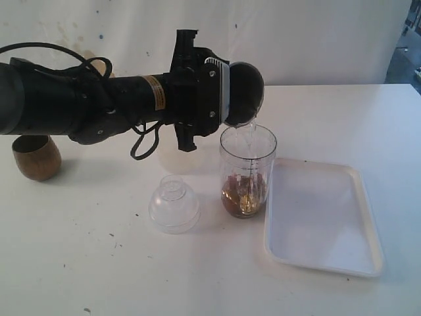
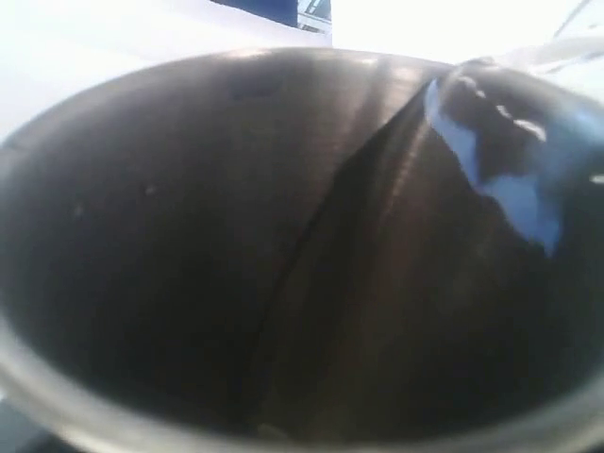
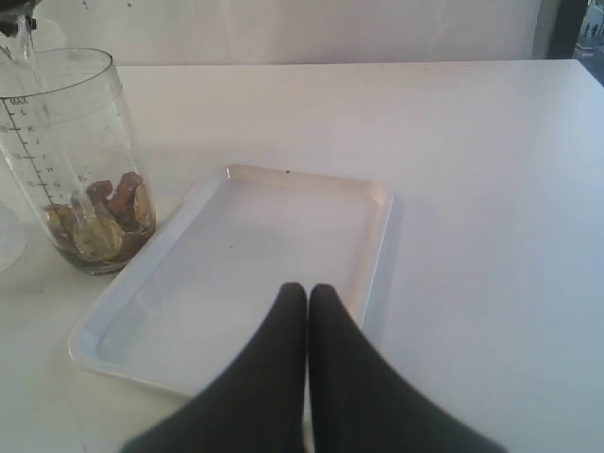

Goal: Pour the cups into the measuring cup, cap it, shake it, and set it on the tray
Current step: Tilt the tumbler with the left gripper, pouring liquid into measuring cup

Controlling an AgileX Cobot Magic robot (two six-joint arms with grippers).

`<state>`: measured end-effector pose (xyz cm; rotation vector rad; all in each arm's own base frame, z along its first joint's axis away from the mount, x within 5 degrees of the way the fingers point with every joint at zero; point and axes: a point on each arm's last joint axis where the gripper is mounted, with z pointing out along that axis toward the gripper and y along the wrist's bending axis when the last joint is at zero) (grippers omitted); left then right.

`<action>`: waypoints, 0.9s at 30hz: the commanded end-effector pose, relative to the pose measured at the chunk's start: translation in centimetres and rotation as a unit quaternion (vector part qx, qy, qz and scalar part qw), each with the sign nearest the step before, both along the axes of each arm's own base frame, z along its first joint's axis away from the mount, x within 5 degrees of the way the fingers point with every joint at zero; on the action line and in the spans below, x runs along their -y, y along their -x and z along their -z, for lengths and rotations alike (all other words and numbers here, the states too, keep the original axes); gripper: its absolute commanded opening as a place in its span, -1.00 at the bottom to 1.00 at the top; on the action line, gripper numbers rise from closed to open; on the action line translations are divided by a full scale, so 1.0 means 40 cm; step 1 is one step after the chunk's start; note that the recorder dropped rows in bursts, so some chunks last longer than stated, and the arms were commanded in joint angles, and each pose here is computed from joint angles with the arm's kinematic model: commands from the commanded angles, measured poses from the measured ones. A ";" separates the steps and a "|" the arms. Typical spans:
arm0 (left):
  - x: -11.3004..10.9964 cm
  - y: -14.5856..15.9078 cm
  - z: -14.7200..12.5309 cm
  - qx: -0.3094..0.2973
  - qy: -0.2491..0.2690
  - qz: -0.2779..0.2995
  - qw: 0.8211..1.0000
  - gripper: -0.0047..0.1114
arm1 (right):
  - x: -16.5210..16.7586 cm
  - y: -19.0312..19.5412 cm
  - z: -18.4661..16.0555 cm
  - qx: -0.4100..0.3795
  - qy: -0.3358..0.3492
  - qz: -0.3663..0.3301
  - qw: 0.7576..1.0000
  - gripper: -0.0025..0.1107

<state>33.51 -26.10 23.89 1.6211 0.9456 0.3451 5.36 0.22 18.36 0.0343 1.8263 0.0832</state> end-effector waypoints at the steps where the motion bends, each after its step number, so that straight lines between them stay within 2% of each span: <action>1: 0.006 0.002 -0.038 0.038 0.018 0.014 0.999 -0.92 | 0.000 0.000 0.003 0.000 -0.002 0.001 1.000 -0.96; 10: 0.009 0.002 -0.045 0.052 0.021 0.021 0.998 -0.92 | 0.000 0.000 0.003 0.000 -0.002 0.001 1.000 -0.96; 20: 0.009 0.002 -0.045 0.087 -0.011 0.033 0.996 -0.92 | 0.000 0.000 0.003 0.000 -0.002 0.001 1.000 -0.96; 27: 0.009 0.001 -0.046 0.084 -0.007 0.030 0.996 -0.92 | 0.000 0.000 0.003 0.000 -0.002 0.001 1.000 -0.96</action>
